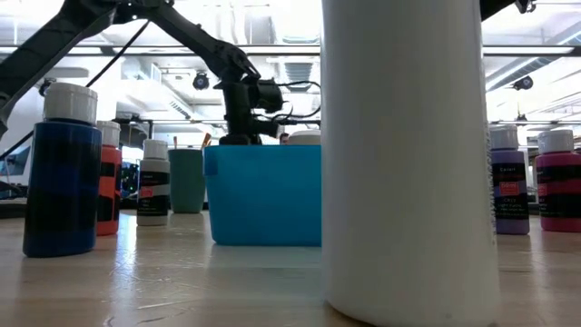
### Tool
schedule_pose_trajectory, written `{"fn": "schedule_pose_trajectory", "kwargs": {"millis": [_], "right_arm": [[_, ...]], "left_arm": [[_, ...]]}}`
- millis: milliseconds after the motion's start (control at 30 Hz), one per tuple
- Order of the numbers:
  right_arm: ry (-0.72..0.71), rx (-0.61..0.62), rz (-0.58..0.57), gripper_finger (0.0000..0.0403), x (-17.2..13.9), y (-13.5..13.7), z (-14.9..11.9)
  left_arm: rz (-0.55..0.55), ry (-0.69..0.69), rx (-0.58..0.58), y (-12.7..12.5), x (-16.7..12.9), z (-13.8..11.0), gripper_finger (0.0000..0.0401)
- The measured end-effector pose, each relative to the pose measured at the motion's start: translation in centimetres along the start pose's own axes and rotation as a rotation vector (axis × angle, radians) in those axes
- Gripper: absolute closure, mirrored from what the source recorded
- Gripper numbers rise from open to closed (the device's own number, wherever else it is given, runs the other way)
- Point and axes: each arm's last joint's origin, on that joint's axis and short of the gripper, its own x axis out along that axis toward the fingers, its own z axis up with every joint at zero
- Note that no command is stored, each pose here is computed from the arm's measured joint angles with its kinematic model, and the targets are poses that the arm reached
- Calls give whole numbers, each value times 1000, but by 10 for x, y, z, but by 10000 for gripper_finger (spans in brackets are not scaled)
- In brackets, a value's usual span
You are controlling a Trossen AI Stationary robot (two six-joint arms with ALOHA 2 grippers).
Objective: Pick & Place Paint Supplies
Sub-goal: Put the yellow paint brush into the green cup
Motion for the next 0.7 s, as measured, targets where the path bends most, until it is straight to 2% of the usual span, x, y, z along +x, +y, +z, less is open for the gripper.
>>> {"fn": "schedule_pose_trajectory", "kwargs": {"millis": [133,467,700], "right_arm": [[0,4,0,215,0,0,0],[-2,18,1,232,0,0,0],[-2,19,0,216,0,0,0]], "left_arm": [[-47,24,-56,2,3,-10,270],[-82,59,-57,-4,12,-16,270],[-92,69,-50,-8,19,-19,270]]}}
